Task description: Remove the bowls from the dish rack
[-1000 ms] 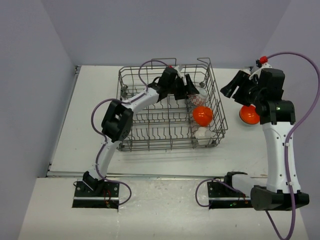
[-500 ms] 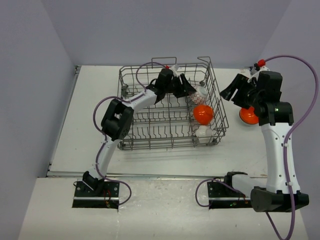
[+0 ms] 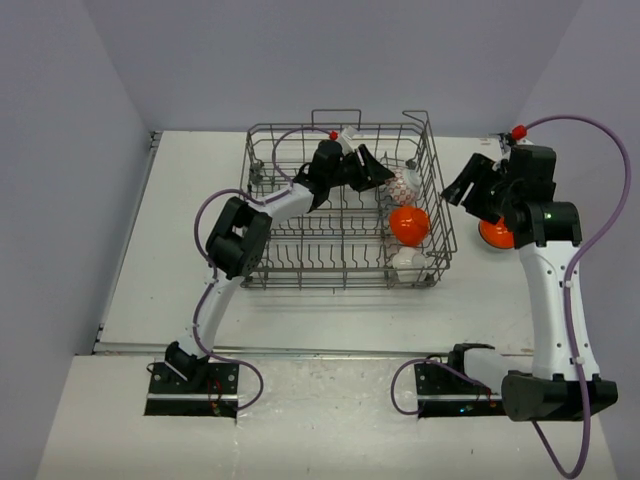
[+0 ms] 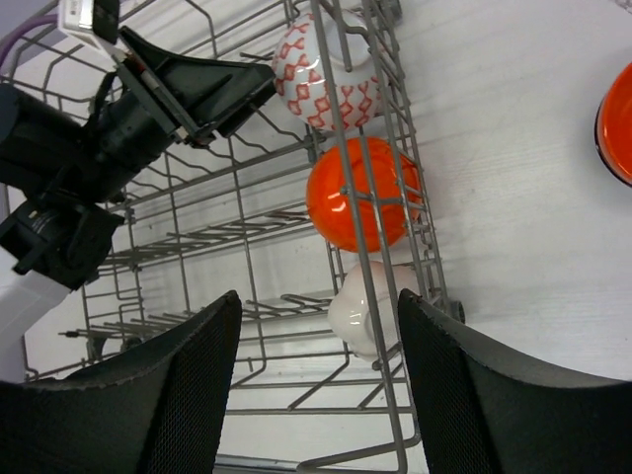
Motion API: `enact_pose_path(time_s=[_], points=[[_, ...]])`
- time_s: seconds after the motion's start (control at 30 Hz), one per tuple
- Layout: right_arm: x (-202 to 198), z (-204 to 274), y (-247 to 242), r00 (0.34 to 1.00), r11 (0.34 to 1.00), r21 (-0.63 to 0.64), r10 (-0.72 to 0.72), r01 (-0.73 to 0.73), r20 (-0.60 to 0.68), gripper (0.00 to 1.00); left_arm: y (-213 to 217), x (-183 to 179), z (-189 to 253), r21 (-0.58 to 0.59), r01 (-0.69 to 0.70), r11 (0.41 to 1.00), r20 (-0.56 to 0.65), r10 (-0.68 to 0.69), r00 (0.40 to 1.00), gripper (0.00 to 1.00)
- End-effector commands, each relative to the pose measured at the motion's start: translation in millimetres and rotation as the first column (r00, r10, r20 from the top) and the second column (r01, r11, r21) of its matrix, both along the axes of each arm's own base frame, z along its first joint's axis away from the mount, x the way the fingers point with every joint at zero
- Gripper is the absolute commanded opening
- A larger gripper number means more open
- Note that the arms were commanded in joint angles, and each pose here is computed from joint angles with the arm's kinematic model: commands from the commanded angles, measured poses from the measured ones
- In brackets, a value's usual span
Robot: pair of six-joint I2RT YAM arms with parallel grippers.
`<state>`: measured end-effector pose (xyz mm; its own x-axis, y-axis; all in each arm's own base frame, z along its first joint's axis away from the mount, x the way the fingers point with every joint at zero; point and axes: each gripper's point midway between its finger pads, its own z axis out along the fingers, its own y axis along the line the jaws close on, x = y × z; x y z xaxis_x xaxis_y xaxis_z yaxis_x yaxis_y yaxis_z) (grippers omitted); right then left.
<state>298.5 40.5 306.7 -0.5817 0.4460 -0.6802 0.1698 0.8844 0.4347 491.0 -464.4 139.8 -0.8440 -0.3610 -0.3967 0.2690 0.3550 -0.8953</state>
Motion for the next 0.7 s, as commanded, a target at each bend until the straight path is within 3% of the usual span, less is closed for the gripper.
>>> enact_pose_path(time_s=[0.0,0.33,0.43,0.57,0.67], points=[[3,-5,-10,0.997,0.998,-0.024,-0.067,0.067,-0.026,0.65,-2,4,4,-0.002,0.002,1.0,0.035,-0.002,0.999,0.53],[19,-40,-15,0.986,0.994,-0.035,-0.107,0.103,-0.127,0.59,5,-3,3,0.022,-0.003,1.0,0.029,0.003,1.0,0.55],[23,-54,-12,0.983,0.994,-0.015,-0.108,0.107,-0.149,0.5,4,-2,2,0.018,-0.003,1.0,0.027,0.002,1.0,0.55],[24,-68,-3,0.98,0.996,-0.019,-0.084,0.082,-0.182,0.47,1,0,1,0.016,0.002,1.0,0.028,-0.002,1.0,0.55],[24,-76,-3,0.978,0.997,-0.019,-0.083,0.08,-0.194,0.34,1,3,-1,0.01,0.002,1.0,0.03,-0.003,1.0,0.55]])
